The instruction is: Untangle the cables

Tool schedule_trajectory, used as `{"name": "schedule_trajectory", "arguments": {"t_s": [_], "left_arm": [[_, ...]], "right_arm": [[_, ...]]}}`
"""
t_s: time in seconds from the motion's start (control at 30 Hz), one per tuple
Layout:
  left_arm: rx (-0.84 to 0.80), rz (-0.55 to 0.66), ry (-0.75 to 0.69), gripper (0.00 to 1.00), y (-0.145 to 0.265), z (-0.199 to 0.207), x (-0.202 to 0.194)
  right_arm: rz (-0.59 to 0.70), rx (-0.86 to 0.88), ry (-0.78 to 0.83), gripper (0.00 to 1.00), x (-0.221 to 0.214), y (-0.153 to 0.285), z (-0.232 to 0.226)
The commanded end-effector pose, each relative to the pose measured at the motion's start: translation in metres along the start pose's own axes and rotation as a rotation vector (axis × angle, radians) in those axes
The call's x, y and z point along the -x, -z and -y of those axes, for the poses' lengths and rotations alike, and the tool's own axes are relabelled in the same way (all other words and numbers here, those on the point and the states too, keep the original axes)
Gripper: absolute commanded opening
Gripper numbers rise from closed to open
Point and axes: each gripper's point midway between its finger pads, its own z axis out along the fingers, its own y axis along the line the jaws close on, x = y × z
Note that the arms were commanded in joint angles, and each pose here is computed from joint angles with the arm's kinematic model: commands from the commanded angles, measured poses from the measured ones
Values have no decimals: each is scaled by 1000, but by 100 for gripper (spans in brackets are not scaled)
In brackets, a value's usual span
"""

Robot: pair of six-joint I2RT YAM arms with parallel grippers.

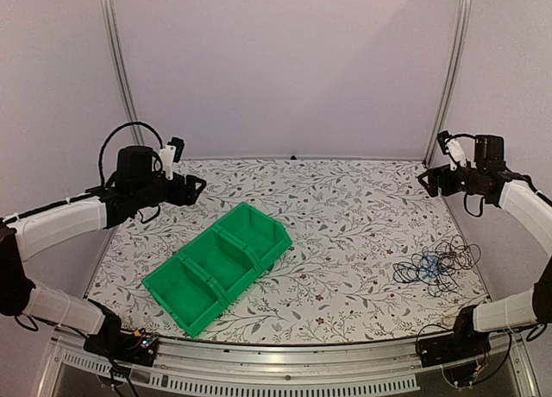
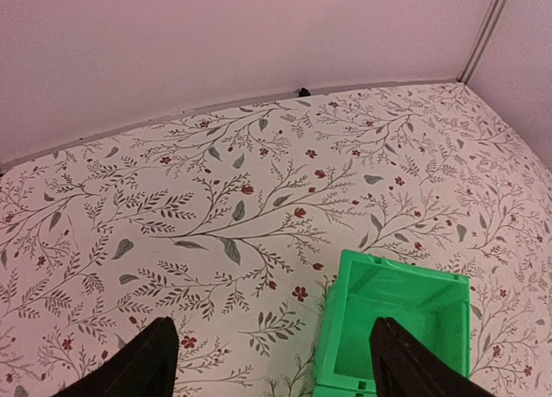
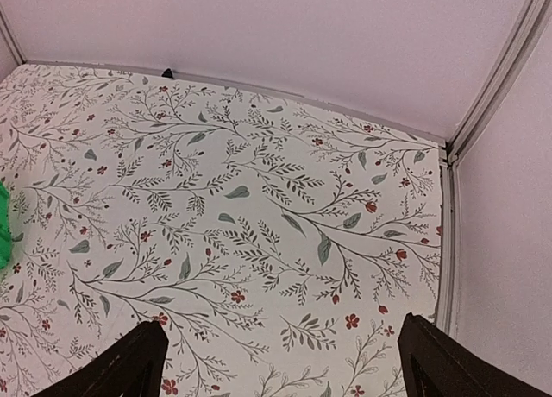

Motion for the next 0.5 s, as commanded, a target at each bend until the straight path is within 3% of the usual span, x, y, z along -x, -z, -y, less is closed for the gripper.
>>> {"name": "schedule_trajectory", "arguments": {"t_s": [0.0, 0.27, 0.47], "left_arm": [[-209, 97, -43, 77, 15, 44, 18], [-438, 180, -96, 70, 42, 93, 27], [-550, 173, -122, 65, 51, 120, 28]], "right_arm": [[-91, -9, 83, 98, -28, 15, 4], [-290, -74, 104, 95, -80, 29, 42], [-481, -104, 70, 74, -123, 33, 59]]}}
